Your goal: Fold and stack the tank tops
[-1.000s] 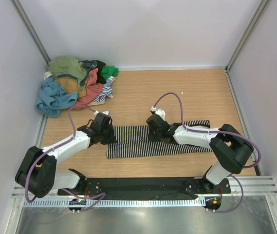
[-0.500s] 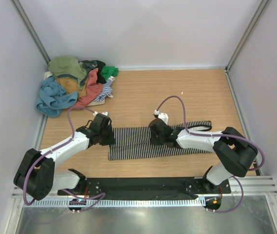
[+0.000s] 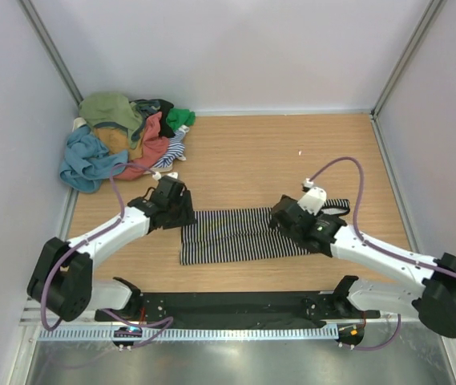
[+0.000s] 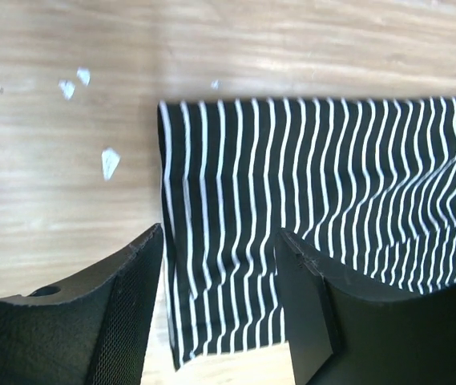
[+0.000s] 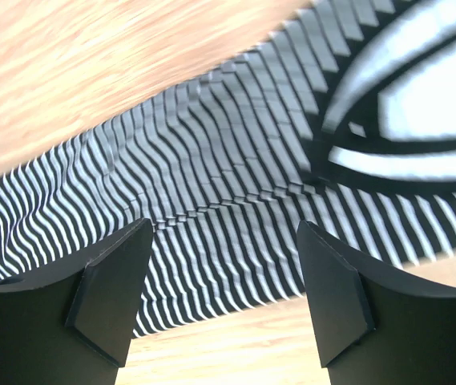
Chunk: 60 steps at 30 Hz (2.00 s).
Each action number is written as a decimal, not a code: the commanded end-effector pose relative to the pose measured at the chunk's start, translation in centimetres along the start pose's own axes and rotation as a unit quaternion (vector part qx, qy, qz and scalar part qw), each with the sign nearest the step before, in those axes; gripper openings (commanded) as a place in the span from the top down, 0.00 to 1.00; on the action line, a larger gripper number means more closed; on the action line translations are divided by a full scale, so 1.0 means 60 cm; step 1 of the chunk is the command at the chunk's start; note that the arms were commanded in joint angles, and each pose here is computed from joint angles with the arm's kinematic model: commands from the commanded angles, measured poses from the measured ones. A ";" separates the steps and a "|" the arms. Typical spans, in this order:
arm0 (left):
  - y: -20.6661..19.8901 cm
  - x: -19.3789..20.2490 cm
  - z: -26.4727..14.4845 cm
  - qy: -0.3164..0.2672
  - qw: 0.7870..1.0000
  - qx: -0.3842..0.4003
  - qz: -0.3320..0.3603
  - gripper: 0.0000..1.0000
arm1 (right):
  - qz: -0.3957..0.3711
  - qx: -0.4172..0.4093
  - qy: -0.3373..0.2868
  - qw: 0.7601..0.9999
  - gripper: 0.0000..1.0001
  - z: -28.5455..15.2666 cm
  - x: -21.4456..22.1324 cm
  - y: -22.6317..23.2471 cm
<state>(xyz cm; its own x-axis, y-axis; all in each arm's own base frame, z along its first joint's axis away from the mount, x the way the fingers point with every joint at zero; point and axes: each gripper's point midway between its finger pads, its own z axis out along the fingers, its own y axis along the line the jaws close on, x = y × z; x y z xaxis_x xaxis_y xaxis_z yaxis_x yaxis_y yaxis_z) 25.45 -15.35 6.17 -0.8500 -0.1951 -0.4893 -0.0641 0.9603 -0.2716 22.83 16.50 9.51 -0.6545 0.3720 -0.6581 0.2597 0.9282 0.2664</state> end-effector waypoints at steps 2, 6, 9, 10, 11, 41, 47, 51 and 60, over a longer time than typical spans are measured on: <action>-0.011 -0.038 0.028 -0.016 1.000 -0.011 0.002 0.43 | 0.118 0.078 -0.048 0.989 0.21 -0.022 -0.012 -0.086; -0.001 -0.046 0.055 -0.012 0.999 -0.030 -0.013 0.47 | 0.191 0.083 -0.050 0.977 0.23 -0.027 0.001 -0.111; 0.008 -0.050 0.074 -0.008 0.999 -0.048 -0.022 0.48 | 0.223 0.087 -0.048 0.970 0.24 -0.030 0.008 -0.125; 0.011 -0.049 0.078 -0.006 0.998 -0.051 -0.023 0.48 | 0.230 0.087 -0.046 0.968 0.24 -0.029 0.012 -0.127; 0.013 -0.049 0.081 -0.004 0.998 -0.054 -0.024 0.48 | 0.238 0.088 -0.045 0.966 0.25 -0.029 0.014 -0.130; 0.080 -0.018 0.057 -0.021 0.993 -0.061 -0.098 1.00 | 0.237 0.119 -0.016 0.964 0.99 0.105 -0.013 -0.166; 0.044 0.004 0.051 -0.021 0.994 -0.011 -0.106 1.00 | 0.199 0.075 -0.005 0.977 0.99 0.150 -0.135 -0.125; 0.003 0.037 0.042 -0.029 0.995 0.028 -0.096 1.00 | 0.188 0.026 0.008 0.982 0.99 0.208 -0.181 -0.093; -0.053 0.124 0.033 -0.006 0.996 0.061 -0.061 1.00 | 0.163 -0.024 0.031 0.986 0.99 0.320 -0.271 -0.016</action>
<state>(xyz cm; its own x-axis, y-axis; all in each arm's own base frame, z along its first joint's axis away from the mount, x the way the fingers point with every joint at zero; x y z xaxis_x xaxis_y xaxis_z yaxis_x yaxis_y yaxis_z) 20.80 -18.66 1.77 -0.8407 -0.3066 -0.4465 -0.1146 0.9064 -0.4066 43.04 7.86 4.01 -0.5611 0.6906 -0.4563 0.5479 0.7231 0.4207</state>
